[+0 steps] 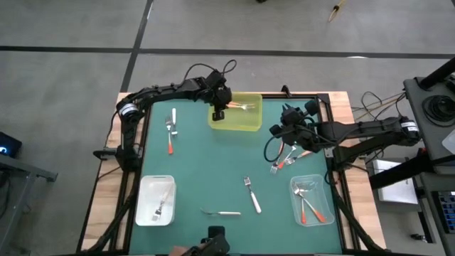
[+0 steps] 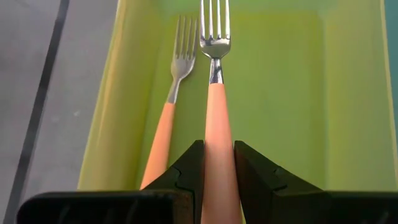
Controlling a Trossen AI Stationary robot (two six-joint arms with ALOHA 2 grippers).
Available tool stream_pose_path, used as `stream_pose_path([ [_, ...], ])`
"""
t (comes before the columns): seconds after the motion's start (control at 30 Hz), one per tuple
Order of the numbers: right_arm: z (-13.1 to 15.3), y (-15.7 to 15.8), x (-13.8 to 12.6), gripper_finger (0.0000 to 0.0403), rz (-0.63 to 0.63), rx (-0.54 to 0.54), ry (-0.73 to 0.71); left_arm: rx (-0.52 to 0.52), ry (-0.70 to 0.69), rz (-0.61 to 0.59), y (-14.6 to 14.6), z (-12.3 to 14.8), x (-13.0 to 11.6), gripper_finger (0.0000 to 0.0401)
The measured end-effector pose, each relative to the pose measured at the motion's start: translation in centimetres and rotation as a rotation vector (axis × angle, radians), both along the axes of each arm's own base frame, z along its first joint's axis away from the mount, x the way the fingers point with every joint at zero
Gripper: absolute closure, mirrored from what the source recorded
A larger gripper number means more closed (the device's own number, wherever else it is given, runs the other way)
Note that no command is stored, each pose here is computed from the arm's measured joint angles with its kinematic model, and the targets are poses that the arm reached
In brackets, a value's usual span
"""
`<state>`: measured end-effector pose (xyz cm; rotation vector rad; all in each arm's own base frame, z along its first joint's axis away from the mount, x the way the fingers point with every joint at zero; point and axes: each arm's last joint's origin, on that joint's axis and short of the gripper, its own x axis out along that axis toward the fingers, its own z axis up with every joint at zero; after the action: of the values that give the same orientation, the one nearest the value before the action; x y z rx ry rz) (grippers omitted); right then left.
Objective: Sort silverware by color (type)
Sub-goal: Put the yellow fork into the yellow bin
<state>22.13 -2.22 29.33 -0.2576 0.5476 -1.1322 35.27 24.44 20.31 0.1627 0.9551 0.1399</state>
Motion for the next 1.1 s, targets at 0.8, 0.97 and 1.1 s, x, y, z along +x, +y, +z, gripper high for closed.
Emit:
stream_pose_path([
  [0.8,-0.2,-0.1,0.1,0.037,0.0,0.002,0.015,-0.046,0.047,0.017,0.4,-3.0,0.6,0.0347],
  [0.97,-0.2,-0.1,0.1,0.037,0.0,0.002,0.016,-0.044,0.044,0.017,0.5,-3.2,0.7,0.0347],
  [1.1,-0.2,-0.2,0.0,0.037,0.0,0.002,0.016,-0.036,0.032,0.018,0.5,-3.2,0.8,0.0347],
])
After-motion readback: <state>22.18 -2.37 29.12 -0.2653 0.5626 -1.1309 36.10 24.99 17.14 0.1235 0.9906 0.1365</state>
